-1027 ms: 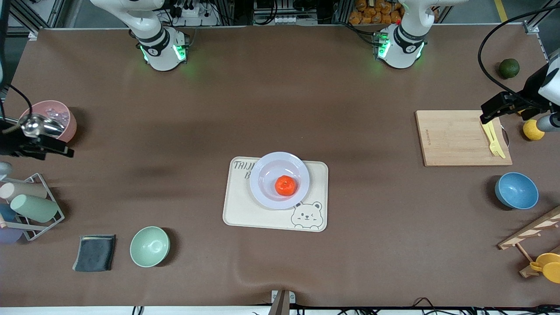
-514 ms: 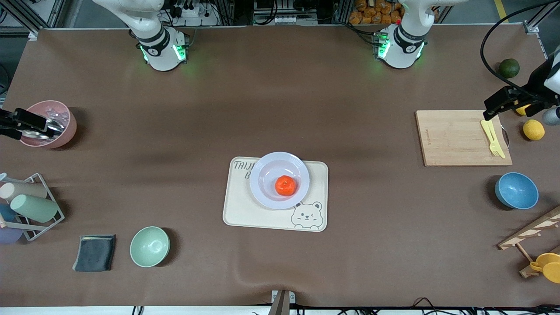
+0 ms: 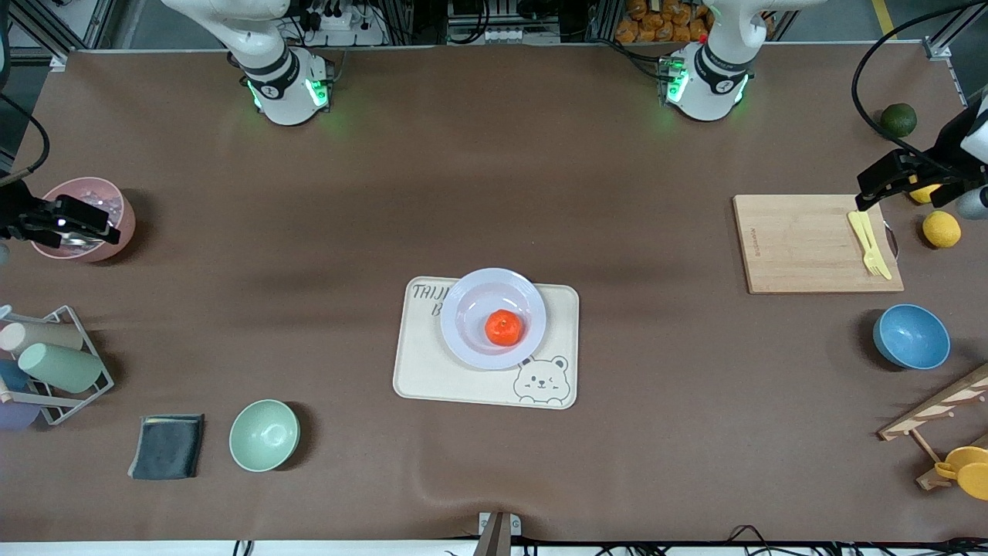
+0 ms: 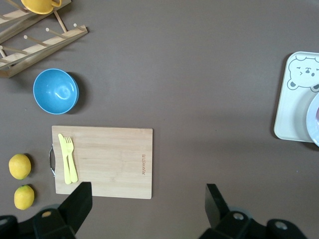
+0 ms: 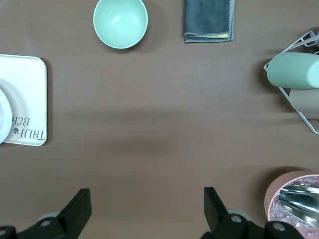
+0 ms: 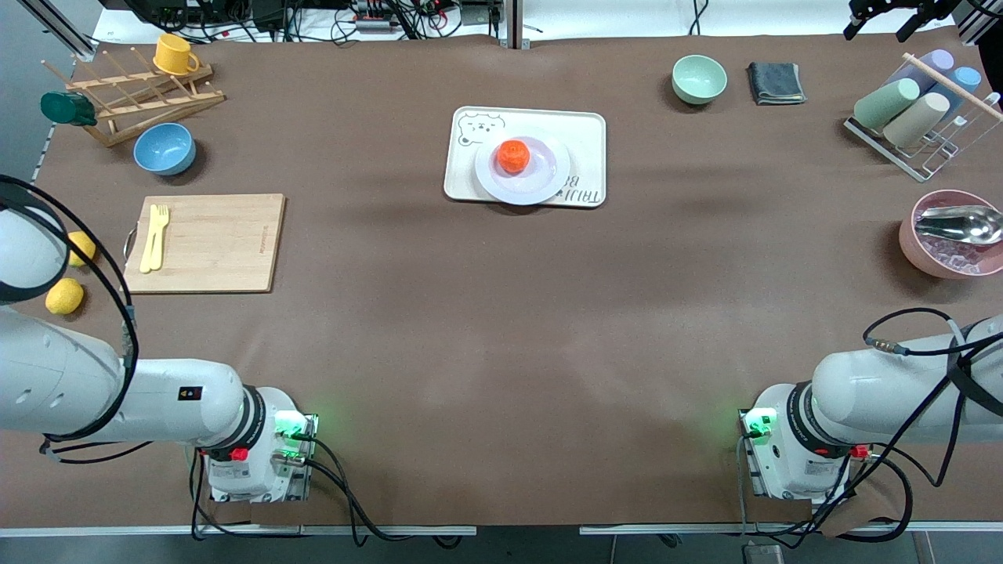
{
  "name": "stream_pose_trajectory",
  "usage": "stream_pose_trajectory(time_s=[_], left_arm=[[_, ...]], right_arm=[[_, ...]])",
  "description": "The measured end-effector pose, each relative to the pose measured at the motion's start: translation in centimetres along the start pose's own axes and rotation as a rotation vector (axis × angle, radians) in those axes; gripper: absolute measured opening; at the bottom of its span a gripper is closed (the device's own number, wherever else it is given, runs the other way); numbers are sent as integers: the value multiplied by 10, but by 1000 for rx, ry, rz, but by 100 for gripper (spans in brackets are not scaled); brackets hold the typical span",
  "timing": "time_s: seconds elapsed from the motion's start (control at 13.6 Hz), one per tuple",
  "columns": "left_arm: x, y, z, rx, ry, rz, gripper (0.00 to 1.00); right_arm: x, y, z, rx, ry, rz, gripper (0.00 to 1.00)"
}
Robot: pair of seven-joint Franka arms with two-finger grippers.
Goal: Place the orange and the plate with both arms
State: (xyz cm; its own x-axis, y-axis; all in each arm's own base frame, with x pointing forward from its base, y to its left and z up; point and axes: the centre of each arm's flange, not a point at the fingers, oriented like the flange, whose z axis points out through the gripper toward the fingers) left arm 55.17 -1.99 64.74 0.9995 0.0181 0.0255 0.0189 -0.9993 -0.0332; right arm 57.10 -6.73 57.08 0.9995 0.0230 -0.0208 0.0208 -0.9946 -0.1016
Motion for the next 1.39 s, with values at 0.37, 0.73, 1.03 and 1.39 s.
stream_pose_trajectory(time_s=[0.37, 0.73, 1.03, 1.39], left_arm=[[-9, 1, -9, -15, -8, 1, 100], [-15, 2, -12, -26, -22, -5, 100], [-15, 1, -13, -26, -21, -6, 100], [-13, 1, -15, -27, -15, -6, 100]], right_arm=[[2, -16, 0, -3, -1, -24, 100], [2, -12, -2, -68, 3, -27, 100], [-1, -11, -10, -82, 18, -26, 100], [0, -14, -13, -84, 23, -40, 100]])
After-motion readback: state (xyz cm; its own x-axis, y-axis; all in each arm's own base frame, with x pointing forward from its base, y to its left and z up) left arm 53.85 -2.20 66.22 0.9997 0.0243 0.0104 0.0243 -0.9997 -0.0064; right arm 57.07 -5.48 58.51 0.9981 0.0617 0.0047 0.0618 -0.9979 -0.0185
